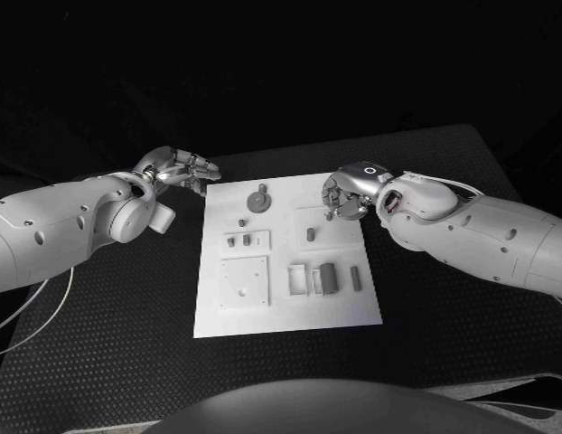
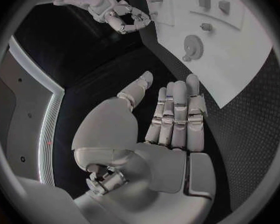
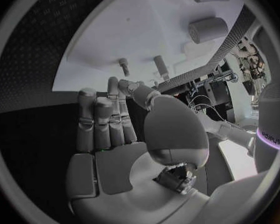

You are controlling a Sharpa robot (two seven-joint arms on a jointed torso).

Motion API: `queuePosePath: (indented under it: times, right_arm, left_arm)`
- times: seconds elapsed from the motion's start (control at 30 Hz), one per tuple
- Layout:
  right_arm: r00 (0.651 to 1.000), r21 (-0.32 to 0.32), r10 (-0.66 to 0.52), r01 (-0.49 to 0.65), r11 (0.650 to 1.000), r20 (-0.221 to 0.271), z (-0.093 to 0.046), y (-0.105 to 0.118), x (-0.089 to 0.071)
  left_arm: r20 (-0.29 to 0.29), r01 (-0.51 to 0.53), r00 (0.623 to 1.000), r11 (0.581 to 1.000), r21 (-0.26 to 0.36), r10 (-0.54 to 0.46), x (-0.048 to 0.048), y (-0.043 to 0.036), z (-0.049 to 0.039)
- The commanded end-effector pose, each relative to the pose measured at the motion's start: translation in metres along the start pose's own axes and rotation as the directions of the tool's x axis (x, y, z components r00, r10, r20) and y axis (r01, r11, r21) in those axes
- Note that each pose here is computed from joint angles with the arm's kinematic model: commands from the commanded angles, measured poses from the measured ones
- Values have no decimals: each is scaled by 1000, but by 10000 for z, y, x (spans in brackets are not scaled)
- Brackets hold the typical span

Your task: Assemble the parts on the task board

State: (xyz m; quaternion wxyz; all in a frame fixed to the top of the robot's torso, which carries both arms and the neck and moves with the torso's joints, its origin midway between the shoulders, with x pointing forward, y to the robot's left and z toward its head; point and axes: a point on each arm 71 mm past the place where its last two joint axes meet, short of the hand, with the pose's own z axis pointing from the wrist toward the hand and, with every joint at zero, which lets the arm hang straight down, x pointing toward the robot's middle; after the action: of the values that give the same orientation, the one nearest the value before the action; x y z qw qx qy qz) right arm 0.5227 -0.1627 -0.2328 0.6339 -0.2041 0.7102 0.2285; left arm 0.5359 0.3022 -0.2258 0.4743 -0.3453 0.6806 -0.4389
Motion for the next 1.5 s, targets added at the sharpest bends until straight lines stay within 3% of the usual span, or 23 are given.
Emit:
queuePosePath:
  times: [0.03, 0.23, 0.7, 1.5]
  right_arm:
    - [999, -7, 22, -21, 1000, 39, -17, -10, -63]
    - [998, 3, 56, -57, 998, 39, -52, -73, -109]
    - [993, 16, 88, -87, 996, -80, -82, -105, -34]
    - [994, -9, 11, -12, 1000, -108, 61, 6, 87]
  left_arm:
    - [-12, 10, 1000, 1000, 6, -10, 7, -12, 0]
    - [-12, 10, 1000, 1000, 7, -9, 6, -13, -2]
    - [-12, 10, 1000, 1000, 7, -10, -1, -10, -8]
    - [-18, 11, 1000, 1000, 9, -11, 19, -17, 3]
